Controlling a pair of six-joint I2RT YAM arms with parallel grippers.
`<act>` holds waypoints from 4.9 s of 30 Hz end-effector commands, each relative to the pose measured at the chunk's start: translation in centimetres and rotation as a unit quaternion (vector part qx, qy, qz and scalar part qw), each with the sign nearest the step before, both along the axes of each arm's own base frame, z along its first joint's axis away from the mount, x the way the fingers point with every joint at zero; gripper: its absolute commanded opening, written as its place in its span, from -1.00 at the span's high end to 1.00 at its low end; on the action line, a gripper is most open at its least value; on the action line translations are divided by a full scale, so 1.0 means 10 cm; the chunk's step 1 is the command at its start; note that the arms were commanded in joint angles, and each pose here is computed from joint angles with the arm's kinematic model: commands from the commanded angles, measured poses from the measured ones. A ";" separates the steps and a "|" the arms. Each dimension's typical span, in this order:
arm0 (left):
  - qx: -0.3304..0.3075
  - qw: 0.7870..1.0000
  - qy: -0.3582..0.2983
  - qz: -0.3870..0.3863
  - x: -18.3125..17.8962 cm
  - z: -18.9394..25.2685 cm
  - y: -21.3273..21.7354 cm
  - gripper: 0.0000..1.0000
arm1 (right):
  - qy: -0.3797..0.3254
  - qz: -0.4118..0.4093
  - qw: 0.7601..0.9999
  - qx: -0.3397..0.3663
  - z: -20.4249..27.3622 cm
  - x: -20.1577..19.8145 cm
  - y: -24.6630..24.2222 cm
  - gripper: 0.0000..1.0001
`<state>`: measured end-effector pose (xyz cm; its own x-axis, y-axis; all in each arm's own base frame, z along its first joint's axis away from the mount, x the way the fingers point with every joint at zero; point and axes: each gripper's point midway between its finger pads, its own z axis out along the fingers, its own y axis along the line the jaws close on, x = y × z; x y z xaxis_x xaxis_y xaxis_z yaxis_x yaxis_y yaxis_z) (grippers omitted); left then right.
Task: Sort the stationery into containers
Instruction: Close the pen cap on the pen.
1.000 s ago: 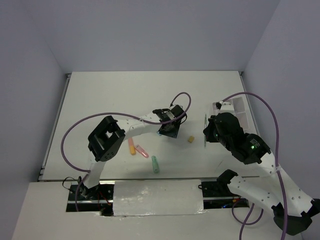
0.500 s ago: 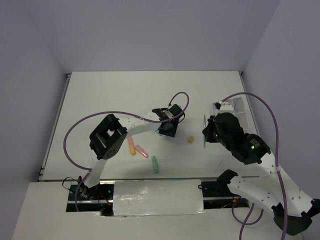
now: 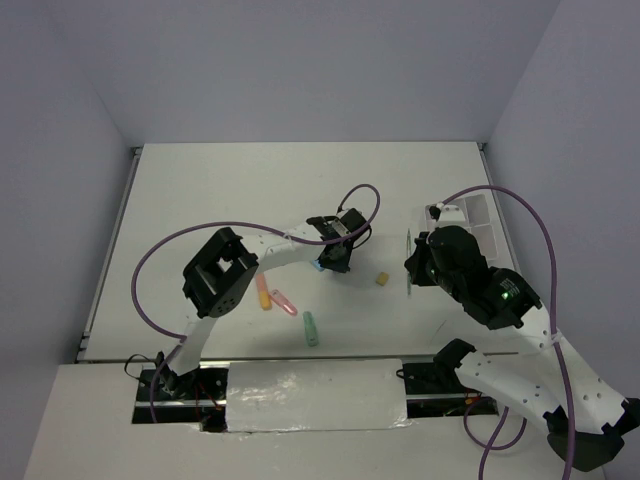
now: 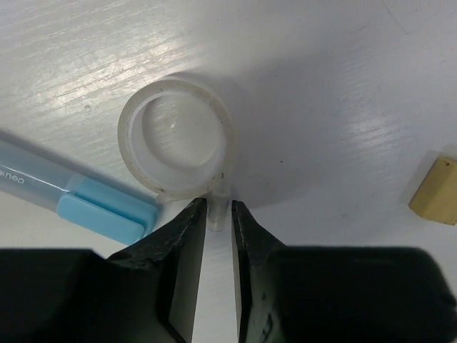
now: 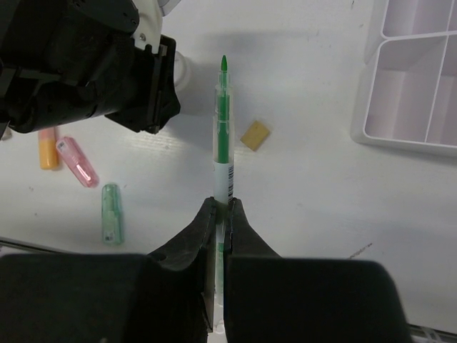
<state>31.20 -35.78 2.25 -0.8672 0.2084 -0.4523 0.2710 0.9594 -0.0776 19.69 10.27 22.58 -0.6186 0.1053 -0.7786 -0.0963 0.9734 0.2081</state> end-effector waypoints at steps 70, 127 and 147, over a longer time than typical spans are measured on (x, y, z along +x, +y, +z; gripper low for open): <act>-0.578 0.725 -0.371 -0.052 -1.03 3.43 0.62 0.90 | -0.120 0.341 0.867 0.343 0.39 -0.59 1.64 1.00; -0.580 0.731 -0.352 -0.079 -1.10 3.36 0.53 0.90 | -0.153 0.331 0.875 0.319 0.73 -0.53 1.66 1.00; -0.580 0.732 -0.349 -0.076 -1.08 3.31 0.51 0.90 | -0.156 0.338 0.871 0.322 0.79 -0.55 1.67 1.00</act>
<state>20.65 -30.85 33.82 -0.3721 -0.5633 -0.7378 0.7022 0.3490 -0.6206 14.38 26.81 27.08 -0.5263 0.2298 -0.8186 -0.7146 0.4023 0.5723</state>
